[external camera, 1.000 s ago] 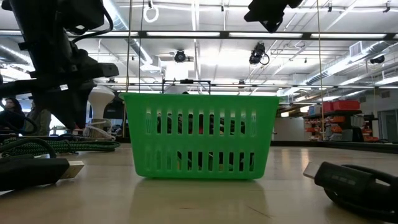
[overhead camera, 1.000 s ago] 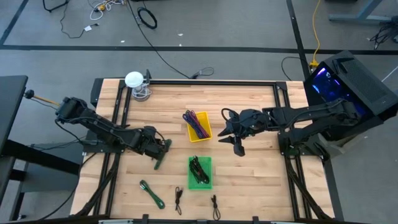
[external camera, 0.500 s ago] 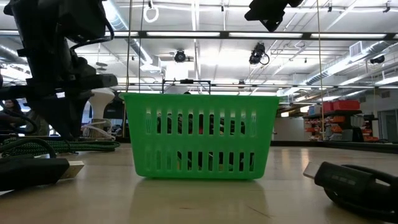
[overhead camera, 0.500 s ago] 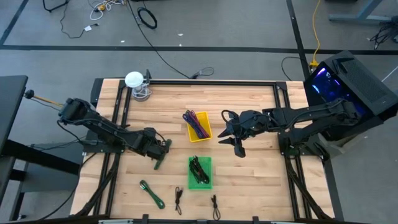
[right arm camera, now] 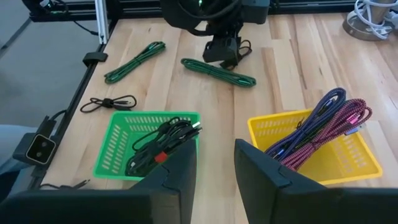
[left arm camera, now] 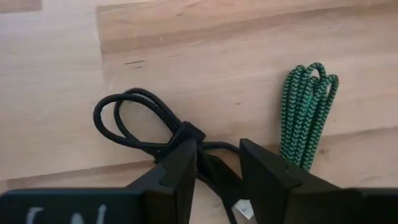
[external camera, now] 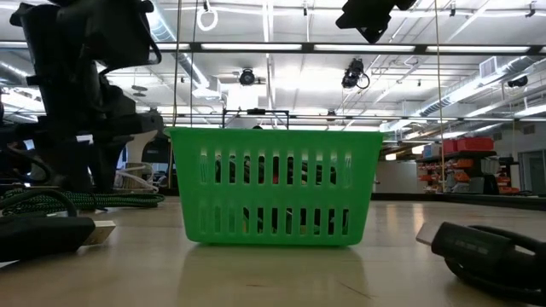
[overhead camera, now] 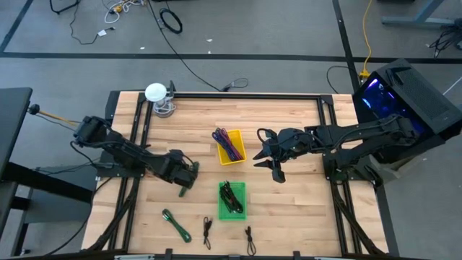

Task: Pick & Place USB Port
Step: Put the black charger cable into the green bin

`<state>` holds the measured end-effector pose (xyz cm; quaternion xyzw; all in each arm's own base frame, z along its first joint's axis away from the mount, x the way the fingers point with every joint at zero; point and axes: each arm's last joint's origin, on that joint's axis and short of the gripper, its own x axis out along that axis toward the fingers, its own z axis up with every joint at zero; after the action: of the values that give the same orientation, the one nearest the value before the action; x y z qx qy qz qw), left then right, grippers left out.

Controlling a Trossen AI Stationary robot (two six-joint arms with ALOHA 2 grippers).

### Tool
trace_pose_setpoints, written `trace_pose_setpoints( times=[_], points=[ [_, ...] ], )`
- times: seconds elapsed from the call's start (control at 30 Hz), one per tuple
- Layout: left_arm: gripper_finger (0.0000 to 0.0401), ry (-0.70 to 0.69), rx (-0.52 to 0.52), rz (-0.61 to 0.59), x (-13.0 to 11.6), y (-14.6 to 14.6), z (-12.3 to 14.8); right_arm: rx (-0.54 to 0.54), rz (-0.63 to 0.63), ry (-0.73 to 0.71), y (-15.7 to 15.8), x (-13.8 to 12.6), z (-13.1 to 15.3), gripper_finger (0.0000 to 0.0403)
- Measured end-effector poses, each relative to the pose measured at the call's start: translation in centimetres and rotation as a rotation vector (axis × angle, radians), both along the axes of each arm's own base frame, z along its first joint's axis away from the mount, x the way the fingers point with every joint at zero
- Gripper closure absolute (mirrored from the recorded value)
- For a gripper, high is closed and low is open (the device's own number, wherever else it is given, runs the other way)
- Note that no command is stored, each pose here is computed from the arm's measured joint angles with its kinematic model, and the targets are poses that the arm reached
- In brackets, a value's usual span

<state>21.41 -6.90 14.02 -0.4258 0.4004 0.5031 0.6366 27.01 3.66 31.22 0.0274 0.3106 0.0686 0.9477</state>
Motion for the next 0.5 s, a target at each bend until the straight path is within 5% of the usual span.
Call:
trace_pose_setpoints(
  times=[0.5],
  points=[
    [0.0265, 0.032, -0.063, -0.102, 1.0, -0.5, 2.0, -0.014, 0.010, 0.008, 0.0, -0.1, -0.1, 0.0292]
  ],
)
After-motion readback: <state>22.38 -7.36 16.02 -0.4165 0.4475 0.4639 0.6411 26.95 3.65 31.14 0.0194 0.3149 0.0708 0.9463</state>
